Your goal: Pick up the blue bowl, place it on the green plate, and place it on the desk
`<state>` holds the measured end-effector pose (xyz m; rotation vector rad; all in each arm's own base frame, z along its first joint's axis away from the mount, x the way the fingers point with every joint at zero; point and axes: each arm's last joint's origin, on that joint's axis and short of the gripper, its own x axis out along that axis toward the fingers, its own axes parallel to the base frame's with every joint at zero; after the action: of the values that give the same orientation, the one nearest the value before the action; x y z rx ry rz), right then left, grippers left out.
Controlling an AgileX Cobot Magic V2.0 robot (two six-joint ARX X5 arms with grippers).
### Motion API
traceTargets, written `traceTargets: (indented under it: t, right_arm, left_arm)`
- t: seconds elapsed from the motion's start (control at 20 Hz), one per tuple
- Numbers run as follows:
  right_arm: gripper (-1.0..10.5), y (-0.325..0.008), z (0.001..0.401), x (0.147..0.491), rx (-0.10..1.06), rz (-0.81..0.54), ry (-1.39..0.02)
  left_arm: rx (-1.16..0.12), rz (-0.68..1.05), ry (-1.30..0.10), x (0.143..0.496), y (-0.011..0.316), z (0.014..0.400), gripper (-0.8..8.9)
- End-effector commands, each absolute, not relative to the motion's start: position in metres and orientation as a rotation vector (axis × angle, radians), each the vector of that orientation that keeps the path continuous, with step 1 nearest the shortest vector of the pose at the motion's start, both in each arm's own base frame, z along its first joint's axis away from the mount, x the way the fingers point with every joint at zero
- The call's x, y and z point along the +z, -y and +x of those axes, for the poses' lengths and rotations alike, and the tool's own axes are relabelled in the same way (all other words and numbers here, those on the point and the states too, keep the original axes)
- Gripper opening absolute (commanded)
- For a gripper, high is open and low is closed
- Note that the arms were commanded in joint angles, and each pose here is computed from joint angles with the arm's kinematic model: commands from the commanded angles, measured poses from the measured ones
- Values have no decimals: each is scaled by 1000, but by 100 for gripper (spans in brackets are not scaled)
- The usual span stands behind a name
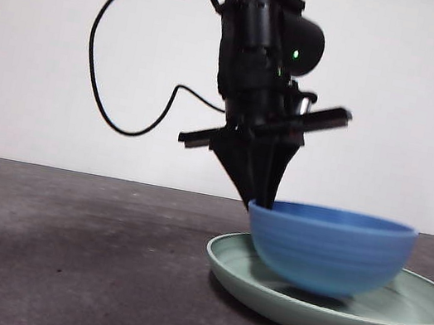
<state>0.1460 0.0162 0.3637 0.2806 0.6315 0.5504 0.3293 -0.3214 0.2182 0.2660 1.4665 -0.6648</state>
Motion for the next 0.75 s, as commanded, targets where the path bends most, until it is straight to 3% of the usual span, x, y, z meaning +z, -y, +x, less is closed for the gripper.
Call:
traceTargets:
  t: [0.05,0.3,0.55,0.75]
  right_arm:
    - [581,-16,146,369,556,269,-612]
    - [581,-16,146,369,556,269,-612]
    - [581,-16,146,369,556,269,-612]
    - [581,-16,146,369,556,269,-611]
  left_arm:
    - [-673,284,-1470,210,331,329,15]
    - [-680,280,-1458,210,333,329,47]
    - [-697,284,-1434,221,334,329,447]
    - [-767,330,-1361,265,327,324,512]
